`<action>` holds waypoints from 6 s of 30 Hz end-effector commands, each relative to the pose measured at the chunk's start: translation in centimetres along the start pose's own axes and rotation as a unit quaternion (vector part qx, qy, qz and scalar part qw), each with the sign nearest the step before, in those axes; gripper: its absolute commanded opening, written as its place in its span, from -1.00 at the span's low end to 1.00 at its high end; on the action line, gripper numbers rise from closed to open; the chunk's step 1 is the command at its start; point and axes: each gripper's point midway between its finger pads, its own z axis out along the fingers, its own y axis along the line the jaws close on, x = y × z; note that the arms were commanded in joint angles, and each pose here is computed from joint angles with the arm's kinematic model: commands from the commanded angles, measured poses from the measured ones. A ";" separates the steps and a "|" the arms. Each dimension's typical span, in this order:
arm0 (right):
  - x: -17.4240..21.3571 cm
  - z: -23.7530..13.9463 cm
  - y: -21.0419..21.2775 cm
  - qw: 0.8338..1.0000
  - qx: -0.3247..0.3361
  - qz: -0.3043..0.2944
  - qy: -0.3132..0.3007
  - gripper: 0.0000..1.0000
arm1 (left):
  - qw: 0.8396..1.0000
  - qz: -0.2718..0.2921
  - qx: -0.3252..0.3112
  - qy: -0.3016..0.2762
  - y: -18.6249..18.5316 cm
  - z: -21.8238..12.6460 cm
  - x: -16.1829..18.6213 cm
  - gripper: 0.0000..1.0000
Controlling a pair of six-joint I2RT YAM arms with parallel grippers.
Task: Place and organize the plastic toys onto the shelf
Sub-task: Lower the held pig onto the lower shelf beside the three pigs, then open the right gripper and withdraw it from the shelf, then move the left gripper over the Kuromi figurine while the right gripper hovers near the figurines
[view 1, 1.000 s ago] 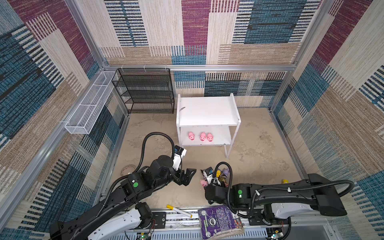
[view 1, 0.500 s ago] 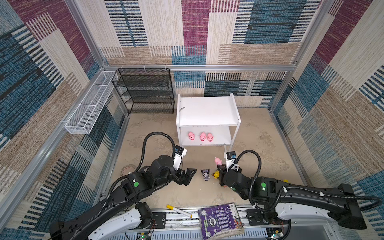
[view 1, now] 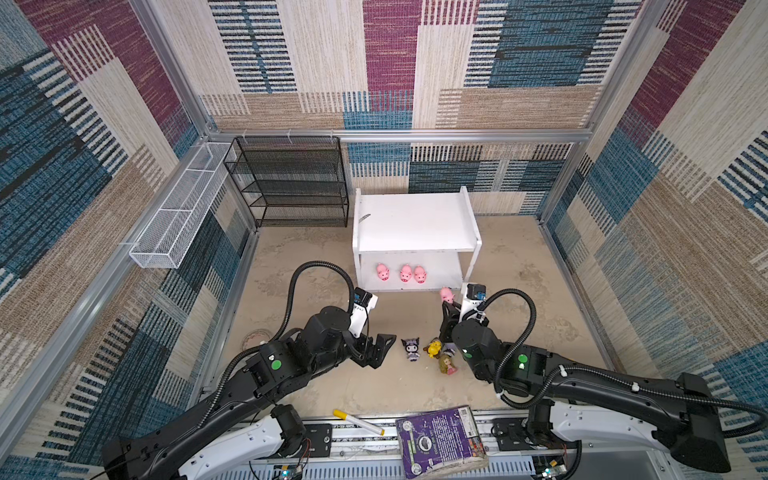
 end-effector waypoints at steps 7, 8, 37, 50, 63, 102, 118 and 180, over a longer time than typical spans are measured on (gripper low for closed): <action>-1.6 2.3 1.1 0.999 -0.014 0.021 -0.025 -0.52 | 0.999 0.026 0.000 -0.035 -0.5 -0.5 -2.5 0.86; -1.6 2.5 1.0 0.999 -0.013 0.022 -0.024 -0.52 | 0.999 0.028 0.000 -0.037 -0.5 -0.6 -2.7 0.86; -0.8 8.0 -0.9 1.000 0.012 0.009 -0.012 -0.52 | 0.995 0.058 0.024 -0.083 -2.0 -1.6 -5.6 0.97; -0.6 10.2 -1.4 1.000 0.021 -0.006 -0.006 -0.50 | 0.995 0.058 0.029 -0.081 -2.1 -1.3 -5.5 0.97; 0.1 11.5 -1.8 1.000 0.014 -0.022 0.007 -0.45 | 0.994 0.060 0.030 -0.081 -2.1 -1.1 -5.4 0.97; -0.3 5.2 -1.6 0.994 -0.093 -0.053 0.016 0.35 | 0.995 0.058 0.029 -0.079 -2.1 -0.9 -5.2 0.97; 4.2 -1.2 -3.9 0.980 -0.170 -0.061 0.079 0.99 | 1.000 0.024 -0.009 -0.007 0.1 1.7 -0.5 0.97; 9.5 -2.0 -5.1 0.971 -0.170 0.038 0.161 0.96 | 0.944 -0.067 -0.162 0.279 0.2 17.4 14.7 0.50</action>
